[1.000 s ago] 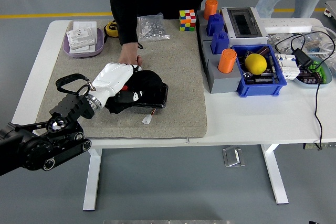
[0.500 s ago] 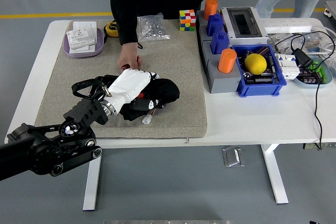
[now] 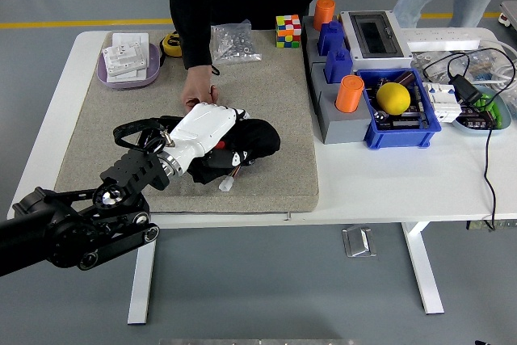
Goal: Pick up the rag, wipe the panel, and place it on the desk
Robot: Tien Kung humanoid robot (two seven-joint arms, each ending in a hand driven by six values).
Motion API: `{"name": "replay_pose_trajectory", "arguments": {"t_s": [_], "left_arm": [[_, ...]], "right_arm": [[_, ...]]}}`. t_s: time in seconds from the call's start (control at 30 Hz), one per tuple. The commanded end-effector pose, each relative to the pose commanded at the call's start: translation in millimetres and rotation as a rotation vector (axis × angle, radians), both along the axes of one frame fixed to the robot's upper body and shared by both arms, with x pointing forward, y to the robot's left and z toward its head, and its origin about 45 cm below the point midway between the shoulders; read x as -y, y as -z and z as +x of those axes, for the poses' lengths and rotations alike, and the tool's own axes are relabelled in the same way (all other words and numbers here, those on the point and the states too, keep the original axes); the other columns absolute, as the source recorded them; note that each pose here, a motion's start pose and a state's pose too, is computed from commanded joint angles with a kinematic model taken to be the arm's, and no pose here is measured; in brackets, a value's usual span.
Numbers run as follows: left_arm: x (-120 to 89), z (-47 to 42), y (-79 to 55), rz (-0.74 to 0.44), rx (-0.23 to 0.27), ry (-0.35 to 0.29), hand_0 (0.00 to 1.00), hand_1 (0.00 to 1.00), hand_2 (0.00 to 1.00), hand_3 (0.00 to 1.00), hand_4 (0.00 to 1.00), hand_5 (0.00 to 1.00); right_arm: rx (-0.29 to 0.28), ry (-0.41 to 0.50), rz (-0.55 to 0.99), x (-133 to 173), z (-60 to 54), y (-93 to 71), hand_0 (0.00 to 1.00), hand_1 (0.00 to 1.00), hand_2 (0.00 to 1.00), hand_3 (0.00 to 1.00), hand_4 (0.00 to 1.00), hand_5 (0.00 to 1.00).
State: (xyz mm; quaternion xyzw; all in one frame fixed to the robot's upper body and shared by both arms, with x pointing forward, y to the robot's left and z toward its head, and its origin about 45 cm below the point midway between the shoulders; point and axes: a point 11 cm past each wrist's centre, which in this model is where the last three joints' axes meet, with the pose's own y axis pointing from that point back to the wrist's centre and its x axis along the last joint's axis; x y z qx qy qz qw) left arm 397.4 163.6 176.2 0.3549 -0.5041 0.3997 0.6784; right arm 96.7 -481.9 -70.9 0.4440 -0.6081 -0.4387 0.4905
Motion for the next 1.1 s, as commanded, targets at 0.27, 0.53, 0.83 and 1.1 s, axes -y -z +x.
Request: {"name": "replay_pose_trajectory", "arguments": {"t_s": [0.27, 0.53, 0.83, 1.1], "left_arm": [[-19, 5.9, 1.7, 0.011, 0.003, -0.047, 0.272, 0.175, 0.562, 0.546, 0.476, 0.097], [-41, 11.7, 2.6, 0.025, 0.009, -0.103, 0.272, 0.175, 0.562, 0.546, 0.476, 0.098], [-60, 13.2, 3.8, 0.039, 0.012, -0.143, 0.271, 0.175, 0.563, 0.547, 0.477, 0.1], [-81, 17.0, 0.8, 0.047, 0.023, -0.188, 0.272, 0.174, 0.563, 0.547, 0.477, 0.1]], "right_arm": [[0.003, 0.005, 0.001, -1, 0.4, 0.2, 0.787, 0.655, 0.715, 0.658, 0.998, 0.517], [0.004, 0.009, 0.003, -1, 0.3, 0.3, 0.787, 0.655, 0.715, 0.658, 0.998, 0.517], [0.002, 0.012, 0.005, -2, -1.2, 1.1, 0.787, 0.655, 0.715, 0.658, 0.998, 0.517], [0.001, 0.014, 0.005, -1, -2.2, 1.2, 0.787, 0.655, 0.715, 0.658, 0.998, 0.518]]}}
